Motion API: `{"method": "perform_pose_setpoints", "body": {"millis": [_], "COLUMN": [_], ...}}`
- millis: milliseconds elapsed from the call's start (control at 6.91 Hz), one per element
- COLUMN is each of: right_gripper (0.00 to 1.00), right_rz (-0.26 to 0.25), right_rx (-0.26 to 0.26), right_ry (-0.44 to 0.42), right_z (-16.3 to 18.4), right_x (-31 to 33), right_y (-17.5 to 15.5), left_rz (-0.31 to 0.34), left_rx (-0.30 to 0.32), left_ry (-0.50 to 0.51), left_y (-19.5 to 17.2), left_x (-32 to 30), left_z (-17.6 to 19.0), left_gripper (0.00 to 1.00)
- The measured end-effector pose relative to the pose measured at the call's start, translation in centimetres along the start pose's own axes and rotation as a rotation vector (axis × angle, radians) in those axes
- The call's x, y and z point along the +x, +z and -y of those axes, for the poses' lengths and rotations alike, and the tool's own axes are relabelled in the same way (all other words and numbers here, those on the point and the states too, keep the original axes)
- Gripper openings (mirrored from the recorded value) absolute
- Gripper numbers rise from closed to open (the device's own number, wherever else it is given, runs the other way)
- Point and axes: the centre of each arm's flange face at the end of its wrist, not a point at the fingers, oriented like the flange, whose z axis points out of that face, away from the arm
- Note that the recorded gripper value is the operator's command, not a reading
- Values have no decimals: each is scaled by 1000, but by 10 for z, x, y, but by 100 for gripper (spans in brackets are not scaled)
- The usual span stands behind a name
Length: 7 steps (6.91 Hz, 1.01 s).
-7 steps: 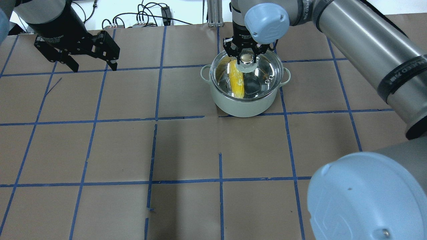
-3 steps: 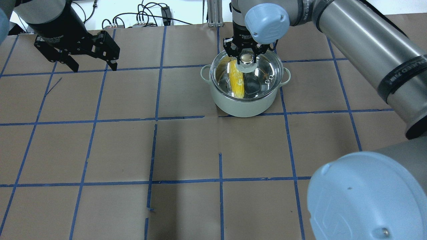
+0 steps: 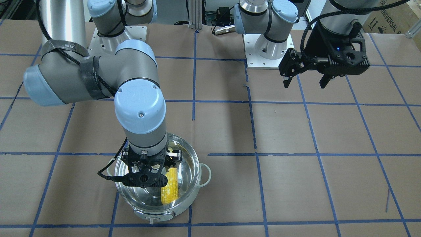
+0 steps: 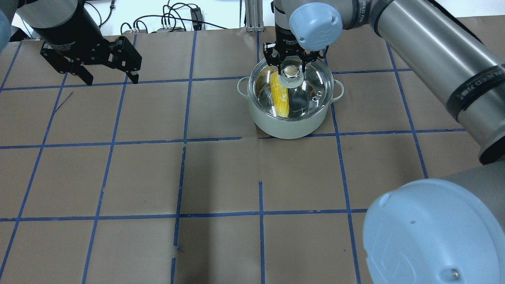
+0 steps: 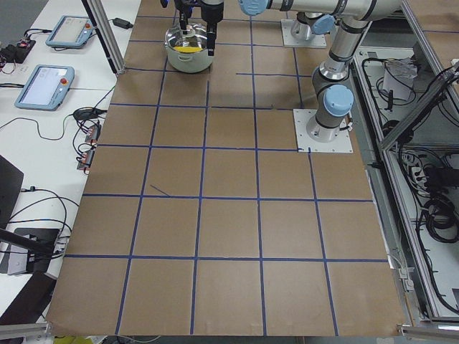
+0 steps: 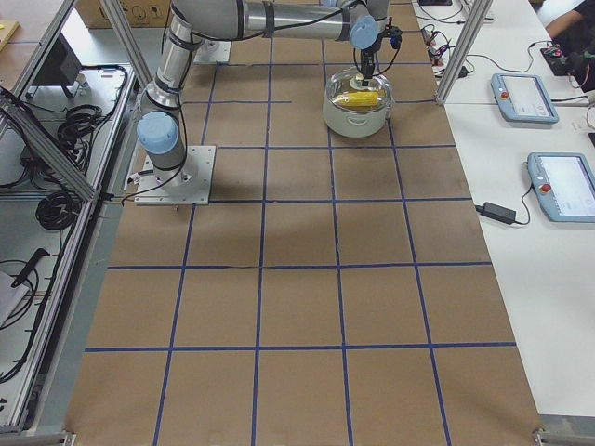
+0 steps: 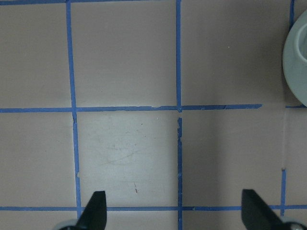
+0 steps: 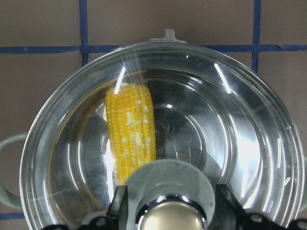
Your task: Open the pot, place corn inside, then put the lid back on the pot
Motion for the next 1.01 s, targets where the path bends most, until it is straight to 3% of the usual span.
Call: {"method": "perform_pose_setpoints", "body": {"millis": [434, 1013], "right_gripper": [78, 78], "right_rz": [4, 16], "right_rx": [19, 111], "right_ry": [6, 7], "right_z": [5, 21], "right_x": [2, 40], "right_y": [-9, -67], "left_rz": [0, 5], "left_rx": [-2, 2], "left_ry": [0, -1], "left_y": [1, -2], "left_x": [0, -1], "left_z": [0, -1], "left_gripper": [100, 100]}}
